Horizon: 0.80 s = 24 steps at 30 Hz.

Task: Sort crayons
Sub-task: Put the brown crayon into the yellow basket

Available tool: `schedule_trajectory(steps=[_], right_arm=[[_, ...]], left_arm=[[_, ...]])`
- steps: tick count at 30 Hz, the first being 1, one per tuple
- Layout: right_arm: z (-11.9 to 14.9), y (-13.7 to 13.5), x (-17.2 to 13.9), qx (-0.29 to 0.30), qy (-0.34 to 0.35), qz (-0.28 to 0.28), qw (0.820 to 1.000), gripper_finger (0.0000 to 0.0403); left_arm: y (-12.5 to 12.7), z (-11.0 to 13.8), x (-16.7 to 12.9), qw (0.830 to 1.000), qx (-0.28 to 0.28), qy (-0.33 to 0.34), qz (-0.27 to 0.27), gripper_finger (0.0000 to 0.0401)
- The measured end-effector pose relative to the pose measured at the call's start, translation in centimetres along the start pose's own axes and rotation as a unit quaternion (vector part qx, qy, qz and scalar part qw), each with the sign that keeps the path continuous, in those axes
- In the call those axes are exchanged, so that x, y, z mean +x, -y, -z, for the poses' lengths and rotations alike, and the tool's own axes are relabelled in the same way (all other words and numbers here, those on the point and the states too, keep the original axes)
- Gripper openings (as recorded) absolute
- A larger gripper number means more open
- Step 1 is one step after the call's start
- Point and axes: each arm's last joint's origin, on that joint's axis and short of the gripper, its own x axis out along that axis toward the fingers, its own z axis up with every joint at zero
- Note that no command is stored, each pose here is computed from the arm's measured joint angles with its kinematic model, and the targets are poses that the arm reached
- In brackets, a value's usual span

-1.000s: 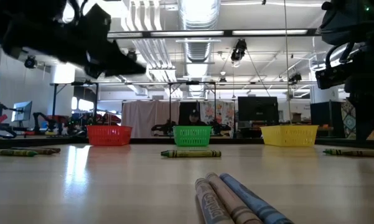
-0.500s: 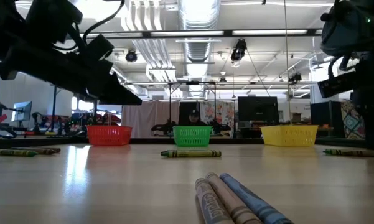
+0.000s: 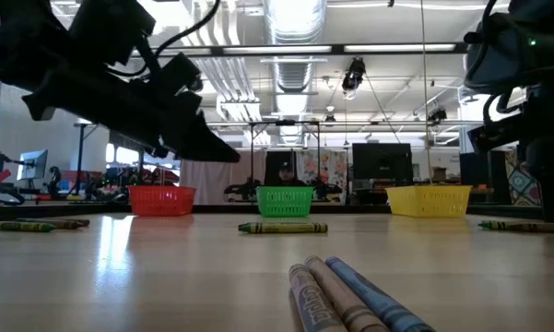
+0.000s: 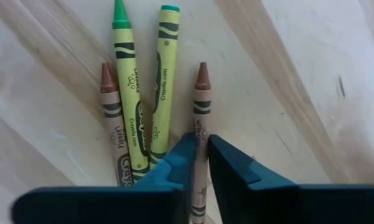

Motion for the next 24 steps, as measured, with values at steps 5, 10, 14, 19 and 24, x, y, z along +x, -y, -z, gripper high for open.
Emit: schedule_trajectory(steps=[5,10,14,19,24], right_arm=[[-0.2,0.4,-0.3,0.000,-0.001,-0.010,1.000,0.0013],[-0.2,0.8,-1.4,0.006,-0.005,-0.013,1.000,0.0012],[-0.8,0.6,-3.7,0.009,0.015,-0.023,1.000,0.0012],[-2.8,0.7,-6.5,0.010,0.093,-0.015,0.995,0.0012],[-6.4,3.0,-8.0,0.062,0.185,0.046,0.980,0.0012]], left_arm=[[1.6,0.6,1.9,0.999,0.016,-0.025,0.032,0.0074],[2.6,0.9,3.1,0.996,0.035,-0.061,0.053,0.0074],[3.0,0.5,3.5,0.995,0.045,-0.072,0.059,0.0074],[2.9,-0.5,3.1,0.995,0.046,-0.061,0.062,0.0075],[2.6,-1.5,2.5,0.996,0.037,-0.045,0.062,0.0075]])
